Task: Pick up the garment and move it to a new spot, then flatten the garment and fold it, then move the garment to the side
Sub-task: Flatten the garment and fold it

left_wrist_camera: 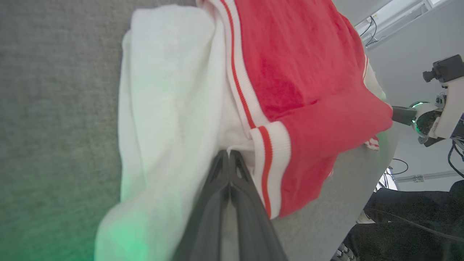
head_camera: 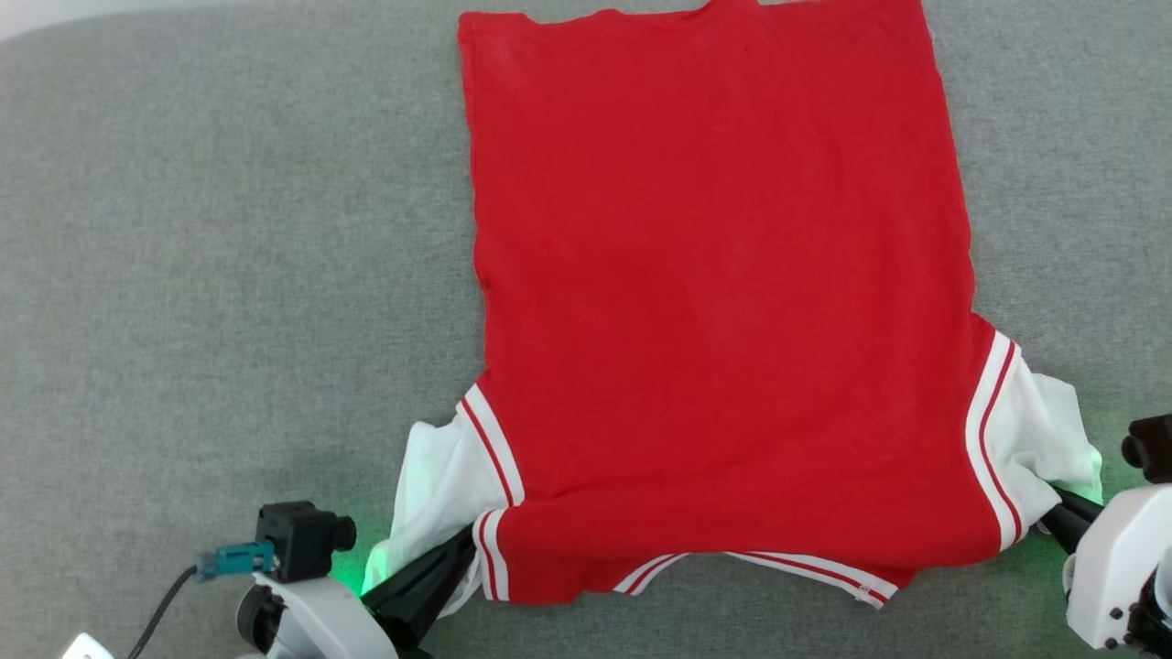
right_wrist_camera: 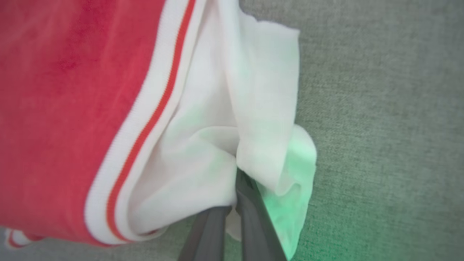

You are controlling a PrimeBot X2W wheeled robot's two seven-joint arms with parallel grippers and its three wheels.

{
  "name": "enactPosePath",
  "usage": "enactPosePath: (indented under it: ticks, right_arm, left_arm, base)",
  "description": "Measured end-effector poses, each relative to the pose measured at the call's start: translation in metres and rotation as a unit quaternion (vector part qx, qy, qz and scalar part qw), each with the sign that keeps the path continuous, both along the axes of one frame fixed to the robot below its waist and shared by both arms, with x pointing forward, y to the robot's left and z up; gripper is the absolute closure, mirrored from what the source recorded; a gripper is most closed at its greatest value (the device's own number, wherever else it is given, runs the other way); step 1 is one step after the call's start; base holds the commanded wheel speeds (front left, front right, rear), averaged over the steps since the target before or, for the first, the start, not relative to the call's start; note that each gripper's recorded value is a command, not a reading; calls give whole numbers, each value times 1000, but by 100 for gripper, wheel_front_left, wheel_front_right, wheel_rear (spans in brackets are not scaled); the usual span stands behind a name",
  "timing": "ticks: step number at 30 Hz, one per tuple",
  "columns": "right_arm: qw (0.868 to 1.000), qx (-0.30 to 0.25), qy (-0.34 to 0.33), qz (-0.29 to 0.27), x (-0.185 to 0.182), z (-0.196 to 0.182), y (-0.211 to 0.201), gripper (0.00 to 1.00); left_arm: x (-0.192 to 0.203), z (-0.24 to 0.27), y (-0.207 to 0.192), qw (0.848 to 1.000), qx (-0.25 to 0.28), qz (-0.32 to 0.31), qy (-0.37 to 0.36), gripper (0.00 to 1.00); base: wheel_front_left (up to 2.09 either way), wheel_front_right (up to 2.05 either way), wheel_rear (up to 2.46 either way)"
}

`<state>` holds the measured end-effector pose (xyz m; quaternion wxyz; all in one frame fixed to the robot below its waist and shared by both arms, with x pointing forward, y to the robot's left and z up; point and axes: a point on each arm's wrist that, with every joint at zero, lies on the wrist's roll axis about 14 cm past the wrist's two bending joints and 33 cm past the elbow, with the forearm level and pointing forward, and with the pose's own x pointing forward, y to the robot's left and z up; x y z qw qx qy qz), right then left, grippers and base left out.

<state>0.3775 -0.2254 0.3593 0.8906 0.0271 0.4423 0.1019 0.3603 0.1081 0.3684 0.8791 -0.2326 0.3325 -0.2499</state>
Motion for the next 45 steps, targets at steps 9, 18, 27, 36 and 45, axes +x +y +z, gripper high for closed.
enactPosePath:
  ticks: [9, 18, 27, 36, 45]
  right_arm:
    - [998, 13, -60, 6, 12, 25, 8, 0]
    - [981, -18, -192, 14, 62, 139, -18, 0]
    - [975, -32, -219, 34, 151, 184, -4, 0]
    - [990, -96, -101, 17, 239, 132, -2, 0]
    - [995, -98, -17, 4, 295, 67, 22, 0]
  left_arm:
    - [1, 7, -3, 1000, -11, 6, -15, 100]
    - [-5, 30, -19, 999, -30, -5, -41, 100]
    - [7, 40, -23, 997, -34, -18, -59, 100]
    - [20, 31, -22, 998, -37, -22, -56, 100]
    - [25, 16, -16, 998, -44, -4, -44, 100]
  base:
    - [0, 0, 0]
    - [0, 0, 0]
    - [0, 0, 0]
    - [0, 0, 0]
    - [0, 0, 0]
